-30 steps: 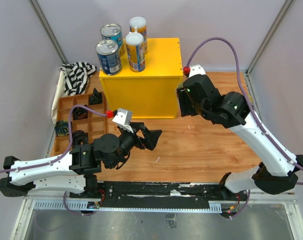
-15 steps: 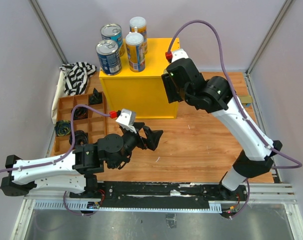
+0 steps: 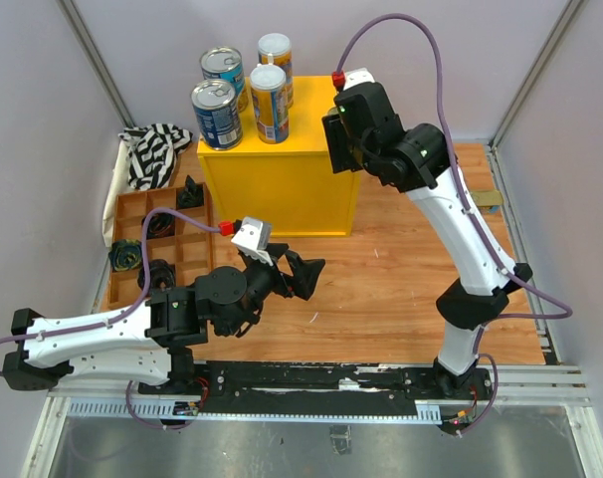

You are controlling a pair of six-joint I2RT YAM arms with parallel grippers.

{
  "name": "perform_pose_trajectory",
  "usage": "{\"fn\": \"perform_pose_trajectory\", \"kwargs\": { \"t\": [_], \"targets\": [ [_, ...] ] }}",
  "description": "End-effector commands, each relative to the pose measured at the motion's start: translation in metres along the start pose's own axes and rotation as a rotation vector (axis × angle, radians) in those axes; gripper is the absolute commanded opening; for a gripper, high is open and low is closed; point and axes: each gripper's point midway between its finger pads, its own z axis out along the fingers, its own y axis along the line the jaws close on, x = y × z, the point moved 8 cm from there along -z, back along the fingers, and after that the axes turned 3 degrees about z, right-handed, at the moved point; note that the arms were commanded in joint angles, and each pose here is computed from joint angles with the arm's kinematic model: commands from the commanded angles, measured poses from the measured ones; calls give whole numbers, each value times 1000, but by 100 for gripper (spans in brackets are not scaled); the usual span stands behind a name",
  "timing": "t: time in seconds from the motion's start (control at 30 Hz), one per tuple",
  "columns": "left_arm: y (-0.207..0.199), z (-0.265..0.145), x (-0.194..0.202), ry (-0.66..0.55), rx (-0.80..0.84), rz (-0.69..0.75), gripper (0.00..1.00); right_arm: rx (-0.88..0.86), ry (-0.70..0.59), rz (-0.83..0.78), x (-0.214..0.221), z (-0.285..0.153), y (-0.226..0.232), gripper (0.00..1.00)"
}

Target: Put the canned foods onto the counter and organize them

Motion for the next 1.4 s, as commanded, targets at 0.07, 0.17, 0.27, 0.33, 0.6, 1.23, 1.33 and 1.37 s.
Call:
{"fn": "perform_pose_trajectory", "kwargs": {
  "t": [0.07,0.17,0.27,0.33,0.6,1.23,1.33,1.37],
  "targets": [
    [-7,0,-12,-37,9,-36,93,-40,-75,25,-20,9,3,12],
    [-7,0,-11,-38,9,-37,93,-29,-81,19,-22,16,3,12],
    [-7,1,-11,-38,8,-36,93,-24,-82,23,-23,22,2,13],
    [-7,1,-11,-41,7,-34,93,-20,-77,23,-23,26,1,18],
    [-8,4,-9,-42,-2,-24,93,8,-67,7,-22,41,-4,49],
    [-10,7,-3,-20,-20,-34,94,41,-68,-24,-18,46,-17,71],
    [-11,9,-1,-15,-19,-33,94,60,-75,-37,-16,43,-23,71],
    [-12,9,-1,-13,-19,-34,94,62,-75,-39,-15,42,-25,72]
  ]
}}
